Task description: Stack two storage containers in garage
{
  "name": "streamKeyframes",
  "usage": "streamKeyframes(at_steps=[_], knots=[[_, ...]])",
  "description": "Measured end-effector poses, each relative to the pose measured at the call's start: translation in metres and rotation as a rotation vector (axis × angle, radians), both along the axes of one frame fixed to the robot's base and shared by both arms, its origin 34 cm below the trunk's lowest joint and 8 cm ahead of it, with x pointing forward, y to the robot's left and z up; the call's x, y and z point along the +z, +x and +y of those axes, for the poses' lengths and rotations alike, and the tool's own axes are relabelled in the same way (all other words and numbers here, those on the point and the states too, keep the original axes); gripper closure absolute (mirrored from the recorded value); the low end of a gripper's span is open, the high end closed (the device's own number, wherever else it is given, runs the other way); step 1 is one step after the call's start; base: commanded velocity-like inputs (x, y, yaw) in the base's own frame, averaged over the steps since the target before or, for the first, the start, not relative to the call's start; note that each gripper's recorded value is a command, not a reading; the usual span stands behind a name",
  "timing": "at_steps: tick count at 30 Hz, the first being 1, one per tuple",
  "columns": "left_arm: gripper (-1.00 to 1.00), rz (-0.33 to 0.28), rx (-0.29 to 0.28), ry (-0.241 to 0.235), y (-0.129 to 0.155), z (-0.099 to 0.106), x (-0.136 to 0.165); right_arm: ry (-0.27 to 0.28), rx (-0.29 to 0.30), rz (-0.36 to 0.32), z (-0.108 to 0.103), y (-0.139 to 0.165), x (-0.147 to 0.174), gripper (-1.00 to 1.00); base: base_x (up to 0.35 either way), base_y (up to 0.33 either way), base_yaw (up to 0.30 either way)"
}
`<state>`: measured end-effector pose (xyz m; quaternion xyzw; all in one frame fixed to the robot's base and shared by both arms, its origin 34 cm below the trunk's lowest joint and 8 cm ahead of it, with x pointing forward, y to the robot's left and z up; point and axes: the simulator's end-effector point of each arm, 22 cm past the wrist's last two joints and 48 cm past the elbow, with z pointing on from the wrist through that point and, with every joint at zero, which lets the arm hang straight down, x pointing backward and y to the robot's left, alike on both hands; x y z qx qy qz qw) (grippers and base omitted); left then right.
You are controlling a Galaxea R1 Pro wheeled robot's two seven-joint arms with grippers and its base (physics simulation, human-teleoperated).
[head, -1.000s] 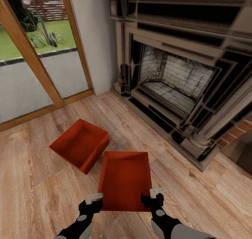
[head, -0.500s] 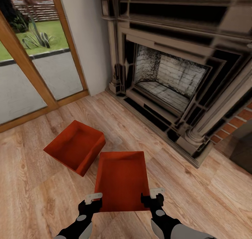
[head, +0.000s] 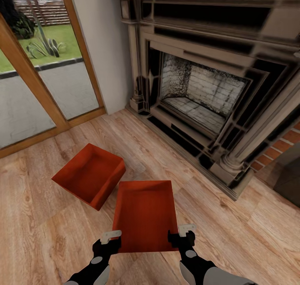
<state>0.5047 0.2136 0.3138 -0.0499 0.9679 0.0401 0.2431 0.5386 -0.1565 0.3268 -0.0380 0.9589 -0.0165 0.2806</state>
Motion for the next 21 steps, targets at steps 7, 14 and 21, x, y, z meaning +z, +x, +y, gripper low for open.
streamKeyframes(at_steps=[7,14,21], knots=[[-1.0,0.012,-0.001,0.002,-0.0052,-0.0005,-0.002,0.0,-0.005,0.0,-0.001,0.0,-0.0001,-1.0,0.0,0.0,0.0],[-1.0,0.007,0.006,0.0,-0.0029,-0.0001,-0.0011,0.001,-0.005,0.0,-0.0011,-0.0001,-0.0001,-1.0,0.0,0.0,0.0],[-1.0,0.004,0.009,0.0,-0.0019,0.0009,-0.0006,0.001,-0.004,0.0,-0.0008,0.0,0.0,-1.0,0.054,0.0,0.0]])
